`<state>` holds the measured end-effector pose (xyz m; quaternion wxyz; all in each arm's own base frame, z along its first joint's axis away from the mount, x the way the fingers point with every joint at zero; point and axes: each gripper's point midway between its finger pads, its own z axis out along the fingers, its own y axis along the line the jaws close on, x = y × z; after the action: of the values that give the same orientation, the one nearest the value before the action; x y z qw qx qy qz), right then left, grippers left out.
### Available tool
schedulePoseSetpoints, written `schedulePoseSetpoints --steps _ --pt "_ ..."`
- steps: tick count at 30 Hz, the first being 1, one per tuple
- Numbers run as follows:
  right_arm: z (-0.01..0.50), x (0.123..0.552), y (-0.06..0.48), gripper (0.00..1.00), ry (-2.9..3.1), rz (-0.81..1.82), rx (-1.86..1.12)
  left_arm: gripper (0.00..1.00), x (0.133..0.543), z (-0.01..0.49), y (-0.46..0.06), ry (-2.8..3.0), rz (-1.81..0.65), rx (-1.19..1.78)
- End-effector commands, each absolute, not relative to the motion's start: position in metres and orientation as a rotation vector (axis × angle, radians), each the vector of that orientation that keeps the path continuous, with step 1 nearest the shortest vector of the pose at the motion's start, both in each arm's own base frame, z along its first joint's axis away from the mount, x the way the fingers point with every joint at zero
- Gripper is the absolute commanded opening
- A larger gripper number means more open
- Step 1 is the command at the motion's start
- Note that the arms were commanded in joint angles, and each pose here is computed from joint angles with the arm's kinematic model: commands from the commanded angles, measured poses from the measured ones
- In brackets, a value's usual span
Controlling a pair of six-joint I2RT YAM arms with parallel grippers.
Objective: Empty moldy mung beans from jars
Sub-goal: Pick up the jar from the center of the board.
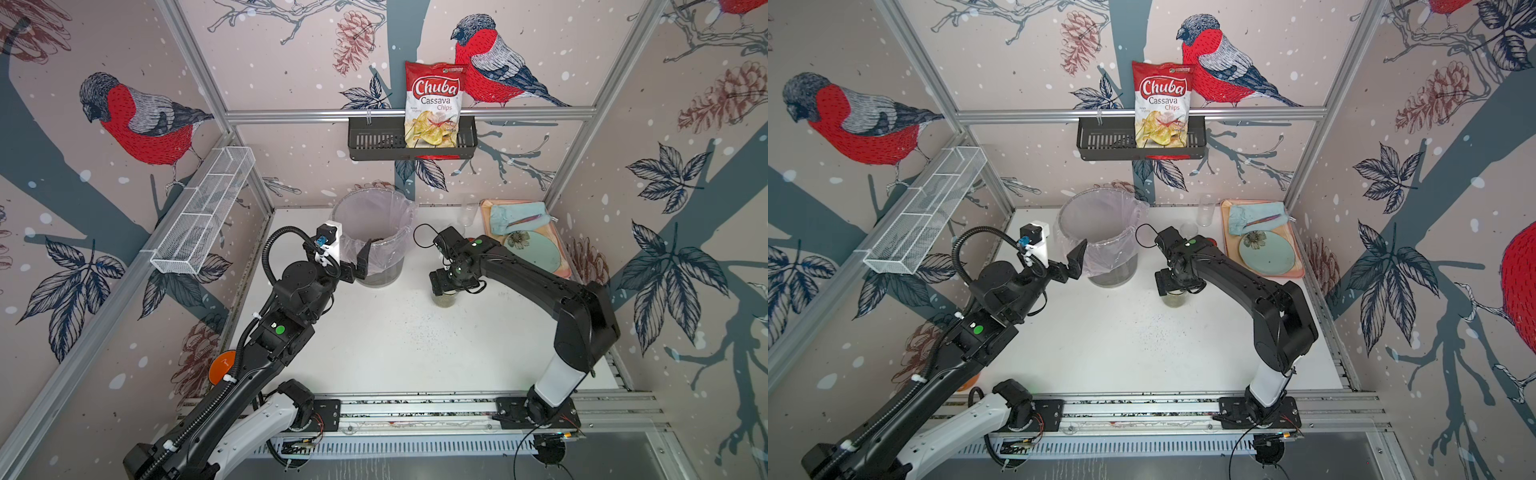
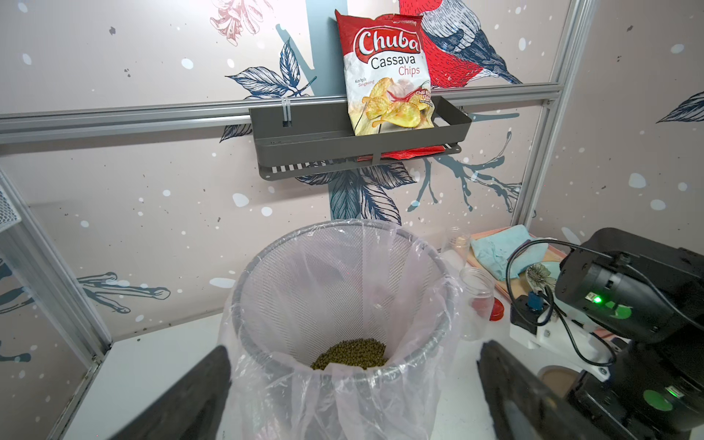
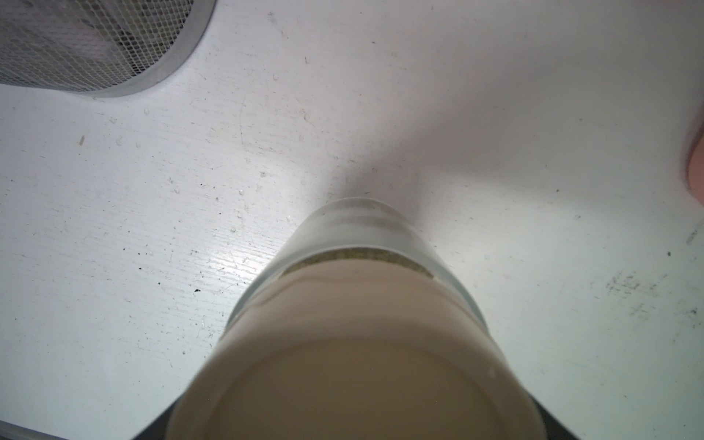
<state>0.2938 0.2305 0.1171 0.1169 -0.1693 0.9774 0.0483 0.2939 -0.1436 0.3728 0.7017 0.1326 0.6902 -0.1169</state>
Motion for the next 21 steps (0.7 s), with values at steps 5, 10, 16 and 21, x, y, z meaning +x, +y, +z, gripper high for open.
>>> schedulePoseSetpoints --steps 5,10,16,21 --pt "0.127 0.297 0.226 0.75 2.837 0.142 -0.483 0.98 0.284 0.385 -0.163 1.455 -0.341 0.401" --pt "0.135 0.297 0.221 0.74 2.826 0.160 -0.461 0.98 0.286 0.382 -0.171 1.478 -0.365 0.432" --pt "0.138 0.297 0.216 0.74 2.819 0.207 -0.431 0.98 0.276 0.376 -0.208 1.497 -0.454 0.589" --pt "0.143 0.296 0.211 0.74 2.812 0.236 -0.410 0.98 0.257 0.369 -0.236 1.486 -0.522 0.731"
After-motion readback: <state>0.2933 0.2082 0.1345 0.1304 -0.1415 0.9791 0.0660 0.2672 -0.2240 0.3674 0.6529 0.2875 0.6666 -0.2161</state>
